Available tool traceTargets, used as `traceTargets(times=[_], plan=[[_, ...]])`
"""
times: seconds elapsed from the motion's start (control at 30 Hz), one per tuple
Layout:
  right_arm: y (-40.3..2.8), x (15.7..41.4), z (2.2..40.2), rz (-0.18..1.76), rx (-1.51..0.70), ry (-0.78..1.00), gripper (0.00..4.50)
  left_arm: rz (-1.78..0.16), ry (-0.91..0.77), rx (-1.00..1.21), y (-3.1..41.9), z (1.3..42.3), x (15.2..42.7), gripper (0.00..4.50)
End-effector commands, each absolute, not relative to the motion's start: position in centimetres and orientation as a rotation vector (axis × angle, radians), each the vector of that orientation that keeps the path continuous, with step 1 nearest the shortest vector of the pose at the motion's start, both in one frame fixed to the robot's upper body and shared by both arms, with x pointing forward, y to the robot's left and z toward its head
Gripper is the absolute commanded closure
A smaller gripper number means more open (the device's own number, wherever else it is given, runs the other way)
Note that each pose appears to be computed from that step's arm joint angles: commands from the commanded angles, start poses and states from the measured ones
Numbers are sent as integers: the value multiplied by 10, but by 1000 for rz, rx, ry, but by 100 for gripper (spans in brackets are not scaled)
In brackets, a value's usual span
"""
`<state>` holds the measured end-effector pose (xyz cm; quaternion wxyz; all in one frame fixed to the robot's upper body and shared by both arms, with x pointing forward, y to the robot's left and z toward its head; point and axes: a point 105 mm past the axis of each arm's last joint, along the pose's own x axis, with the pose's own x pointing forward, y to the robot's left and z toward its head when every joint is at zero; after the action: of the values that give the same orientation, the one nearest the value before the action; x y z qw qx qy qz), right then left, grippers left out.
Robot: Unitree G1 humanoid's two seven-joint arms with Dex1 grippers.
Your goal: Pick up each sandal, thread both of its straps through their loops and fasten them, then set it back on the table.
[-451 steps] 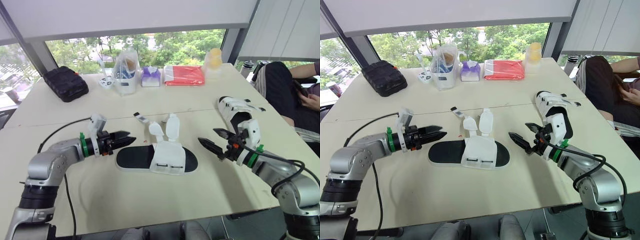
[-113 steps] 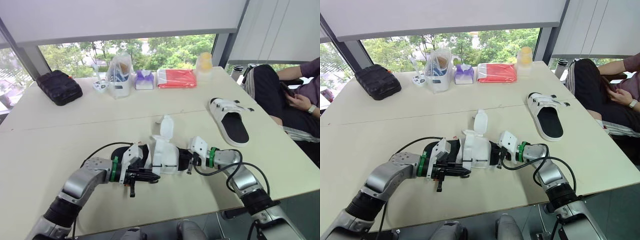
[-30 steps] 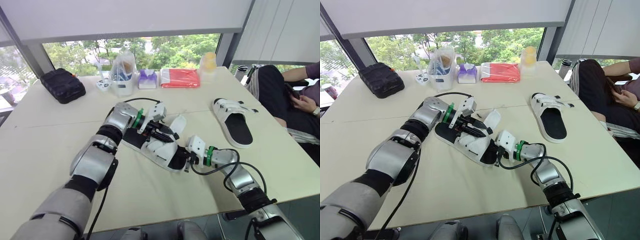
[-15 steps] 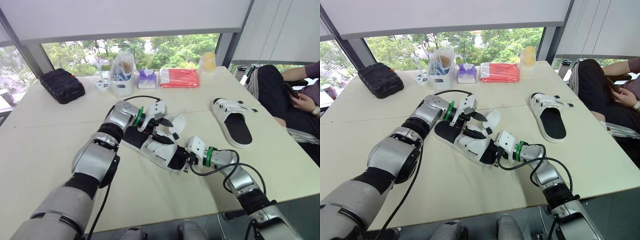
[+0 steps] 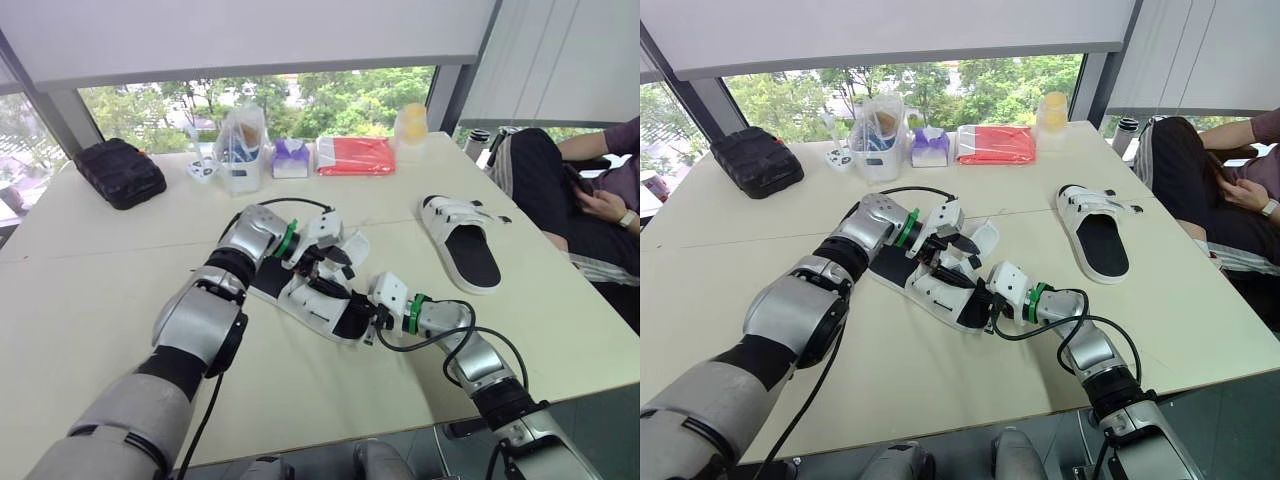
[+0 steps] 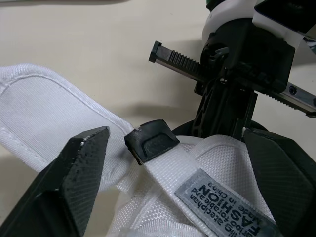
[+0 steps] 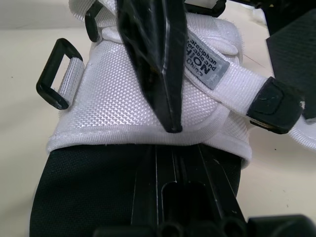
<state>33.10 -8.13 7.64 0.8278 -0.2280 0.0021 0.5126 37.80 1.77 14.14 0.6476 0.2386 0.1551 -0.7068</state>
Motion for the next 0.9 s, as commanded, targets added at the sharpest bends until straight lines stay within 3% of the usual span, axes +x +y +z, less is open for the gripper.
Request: traceTargets(times=[0.03,0.2,0.53,0.9], plan=[[-90,324,40,1085,-491,165,450,-1605,321,548,12,152,380,187],[-89,325,40,1085,-492,164,450,-1600,287,506,11,160,381,432],[-87,324,40,1103,-518,153,450,-1590,111,66,30,225,387,432],[-85,323,38,1115,-522,152,450,-1390,91,-85,51,214,406,432]])
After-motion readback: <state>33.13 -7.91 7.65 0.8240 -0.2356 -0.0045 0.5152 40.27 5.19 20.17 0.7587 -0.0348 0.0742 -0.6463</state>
